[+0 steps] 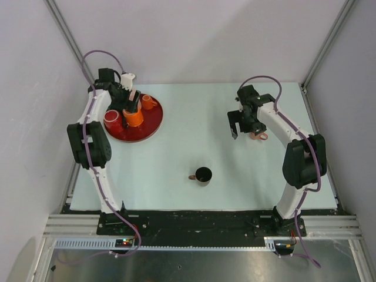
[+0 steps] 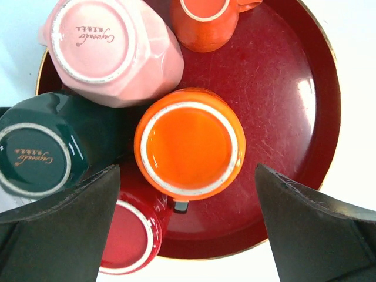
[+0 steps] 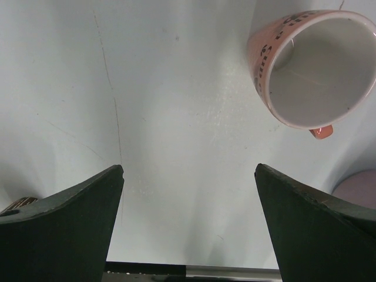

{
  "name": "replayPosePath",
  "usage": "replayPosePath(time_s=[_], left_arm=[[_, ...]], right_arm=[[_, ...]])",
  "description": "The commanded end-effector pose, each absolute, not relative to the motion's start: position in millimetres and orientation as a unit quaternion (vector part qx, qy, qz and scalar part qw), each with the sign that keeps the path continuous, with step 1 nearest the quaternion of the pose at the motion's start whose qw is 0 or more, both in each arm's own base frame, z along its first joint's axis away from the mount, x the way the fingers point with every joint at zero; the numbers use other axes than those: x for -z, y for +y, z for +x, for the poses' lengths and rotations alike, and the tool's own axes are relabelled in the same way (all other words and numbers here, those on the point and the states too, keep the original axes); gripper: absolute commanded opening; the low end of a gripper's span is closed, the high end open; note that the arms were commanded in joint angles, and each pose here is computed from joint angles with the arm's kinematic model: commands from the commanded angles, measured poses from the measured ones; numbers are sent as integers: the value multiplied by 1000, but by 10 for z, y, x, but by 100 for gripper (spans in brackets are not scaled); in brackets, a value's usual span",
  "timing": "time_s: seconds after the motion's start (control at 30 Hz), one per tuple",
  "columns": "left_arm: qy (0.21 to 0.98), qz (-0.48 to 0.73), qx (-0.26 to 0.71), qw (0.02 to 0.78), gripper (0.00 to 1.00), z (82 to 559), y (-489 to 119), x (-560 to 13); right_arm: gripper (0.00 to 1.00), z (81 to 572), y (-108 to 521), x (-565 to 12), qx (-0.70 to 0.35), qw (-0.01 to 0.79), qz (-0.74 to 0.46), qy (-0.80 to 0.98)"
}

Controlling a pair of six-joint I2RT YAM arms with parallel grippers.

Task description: Turn the mug right side up

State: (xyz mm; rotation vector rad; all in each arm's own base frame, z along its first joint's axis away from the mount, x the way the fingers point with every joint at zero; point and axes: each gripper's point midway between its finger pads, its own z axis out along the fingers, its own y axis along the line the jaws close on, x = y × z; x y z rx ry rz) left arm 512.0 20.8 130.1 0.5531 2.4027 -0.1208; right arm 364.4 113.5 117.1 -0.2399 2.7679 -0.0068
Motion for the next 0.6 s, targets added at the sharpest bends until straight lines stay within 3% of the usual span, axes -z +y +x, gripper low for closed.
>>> replayPosePath(time_s=[0.0, 0.57], left_arm=[[924, 193, 39, 329, 99, 5243, 232, -1219], [925, 216, 111, 293, 97, 4794, -295, -1049]], right_arm=[[99, 3652, 1174, -1272, 1, 195, -102, 976], [99, 3638, 1222, -1176, 0, 182, -112, 977]])
